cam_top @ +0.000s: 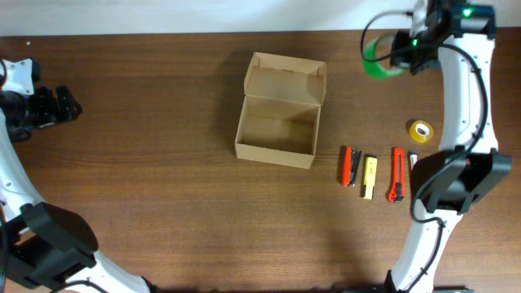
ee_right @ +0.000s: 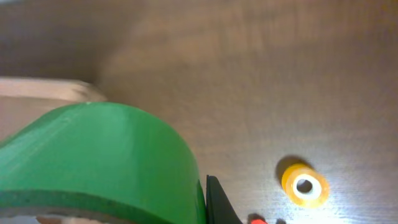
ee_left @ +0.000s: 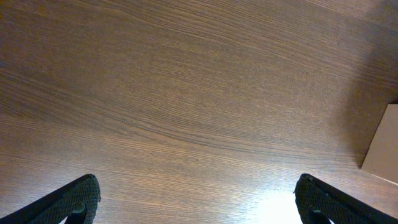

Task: Pack container
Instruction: 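Lift the green tape with the right gripper and carry it over the box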

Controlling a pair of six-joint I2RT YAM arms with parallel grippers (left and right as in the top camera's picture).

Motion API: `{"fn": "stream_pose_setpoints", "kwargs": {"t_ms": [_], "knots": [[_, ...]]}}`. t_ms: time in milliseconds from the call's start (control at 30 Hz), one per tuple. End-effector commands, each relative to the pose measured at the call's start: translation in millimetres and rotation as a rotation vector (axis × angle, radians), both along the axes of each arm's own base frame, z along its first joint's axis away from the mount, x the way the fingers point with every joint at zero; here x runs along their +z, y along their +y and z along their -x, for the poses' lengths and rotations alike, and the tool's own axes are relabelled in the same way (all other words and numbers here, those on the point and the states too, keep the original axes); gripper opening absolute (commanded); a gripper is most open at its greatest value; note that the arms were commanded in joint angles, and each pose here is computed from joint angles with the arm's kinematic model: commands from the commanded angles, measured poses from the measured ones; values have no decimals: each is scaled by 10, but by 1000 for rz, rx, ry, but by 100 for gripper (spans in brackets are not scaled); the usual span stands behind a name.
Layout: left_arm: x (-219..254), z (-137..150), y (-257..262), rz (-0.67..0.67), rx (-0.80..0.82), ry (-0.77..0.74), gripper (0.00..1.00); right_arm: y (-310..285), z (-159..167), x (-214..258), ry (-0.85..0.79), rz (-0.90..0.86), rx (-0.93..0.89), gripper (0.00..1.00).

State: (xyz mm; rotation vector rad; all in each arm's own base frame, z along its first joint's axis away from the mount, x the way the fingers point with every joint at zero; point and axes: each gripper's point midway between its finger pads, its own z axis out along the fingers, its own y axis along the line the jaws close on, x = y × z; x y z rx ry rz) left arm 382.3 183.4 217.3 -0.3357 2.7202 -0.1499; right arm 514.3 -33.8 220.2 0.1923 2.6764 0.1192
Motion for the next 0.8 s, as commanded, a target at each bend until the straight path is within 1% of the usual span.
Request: {"fn": "stream_pose_setpoints", "kwargs": {"t_ms": [0, 167, 333, 433, 633, 767], "knots": [[1, -2, -21, 3, -18, -5, 100, 439, 82, 729, -167, -16, 91, 4], [1, -1, -21, 4, -18, -5, 100, 965, 350, 1166, -246, -81, 221, 4], [2, -2, -20, 3, -18, -5, 100, 1341, 577, 1408, -286, -143, 318, 4], [2, -2, -20, 3, -18, -5, 100, 1653, 677, 1386, -272, -145, 390, 4], [2, -2, -20, 3, -18, -5, 100, 2359, 938, 1165, -224, -37, 559, 4], [1, -1, -21, 4, -18, -5, 100, 2739, 1142, 1062, -198, -32, 650, 5]]}}
